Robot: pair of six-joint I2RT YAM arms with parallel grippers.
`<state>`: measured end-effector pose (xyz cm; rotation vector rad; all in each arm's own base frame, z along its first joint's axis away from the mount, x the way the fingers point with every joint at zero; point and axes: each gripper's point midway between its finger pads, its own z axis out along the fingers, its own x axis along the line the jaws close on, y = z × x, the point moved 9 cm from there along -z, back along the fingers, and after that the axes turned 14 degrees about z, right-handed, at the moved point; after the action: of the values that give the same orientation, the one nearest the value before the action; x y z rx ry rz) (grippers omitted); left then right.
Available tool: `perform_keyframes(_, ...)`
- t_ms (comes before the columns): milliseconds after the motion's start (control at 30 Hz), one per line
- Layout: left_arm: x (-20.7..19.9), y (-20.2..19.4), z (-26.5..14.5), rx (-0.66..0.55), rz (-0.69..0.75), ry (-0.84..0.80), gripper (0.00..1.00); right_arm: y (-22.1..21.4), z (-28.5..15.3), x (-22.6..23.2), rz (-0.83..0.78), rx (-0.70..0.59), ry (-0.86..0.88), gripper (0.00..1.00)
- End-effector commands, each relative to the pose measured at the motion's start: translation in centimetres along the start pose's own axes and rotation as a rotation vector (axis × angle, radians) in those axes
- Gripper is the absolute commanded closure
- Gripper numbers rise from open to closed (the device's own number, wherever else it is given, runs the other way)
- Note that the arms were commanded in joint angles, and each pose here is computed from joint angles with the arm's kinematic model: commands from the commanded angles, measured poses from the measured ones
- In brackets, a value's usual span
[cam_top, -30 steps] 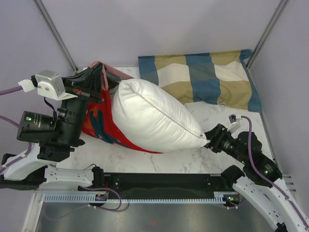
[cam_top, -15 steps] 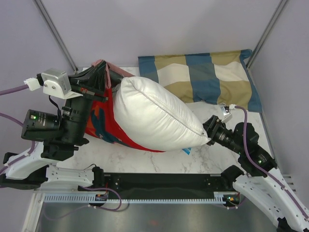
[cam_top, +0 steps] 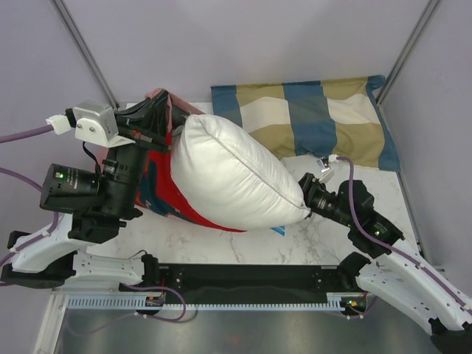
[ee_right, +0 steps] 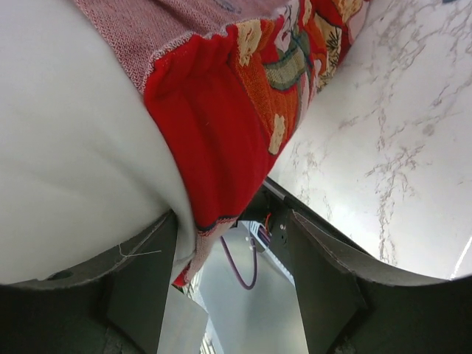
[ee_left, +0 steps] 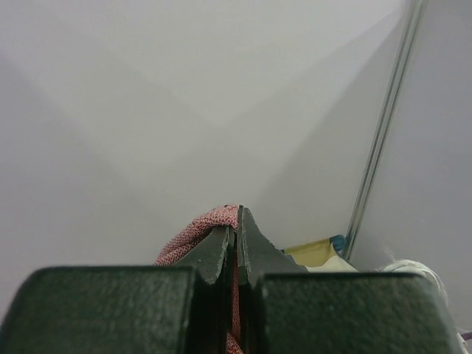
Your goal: Put the pillow into the pillowcase
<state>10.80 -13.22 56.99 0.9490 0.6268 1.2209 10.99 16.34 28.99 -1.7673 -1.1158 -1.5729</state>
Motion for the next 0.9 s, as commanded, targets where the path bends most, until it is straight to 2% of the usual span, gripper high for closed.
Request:
perform_keyframes(0, 2.4, 3.7, 0.5, -0.154, -0.107, 0.036, 0.98, -0.3, 1.3, 1.3, -0.032, -0.02, 0.058, 0.31)
perform_keyframes(100, 2.5, 3.7, 0.5, -0.156, -0.114, 0.037, 0.98, -1.4, 2.7, 0.7, -0.042, 0.006, 0.021, 0.32)
perform_keyframes(233, 2.8, 4.3, 0.6, -0.165, -0.125, 0.042, 0.98, -1.9, 4.5, -0.3, -0.049, -0.015, -0.042, 0.44)
perform_keyframes(433, 1.6, 6.4, 2.4, -0.219, -0.14, 0.034, 0.98, -2.3, 5.5, 1.0, -0.042, 0.004, 0.009, 0.51)
perform_keyframes(500, 1.1, 6.8, 3.0, -0.236, -0.116, 0.044, 0.98, -2.5, 5.7, 2.2, -0.041, 0.021, 0.054, 0.5)
perform_keyframes(600, 0.6, 6.9, 3.6, -0.248, -0.075, 0.076, 0.98, -2.9, 5.8, 3.4, -0.042, 0.028, 0.093, 0.4)
perform_keyframes(867, 0.7, 6.8, 3.3, -0.243, -0.107, 0.057, 0.98, -3.3, 7.5, 4.2, -0.067, 0.033, 0.068, 0.46)
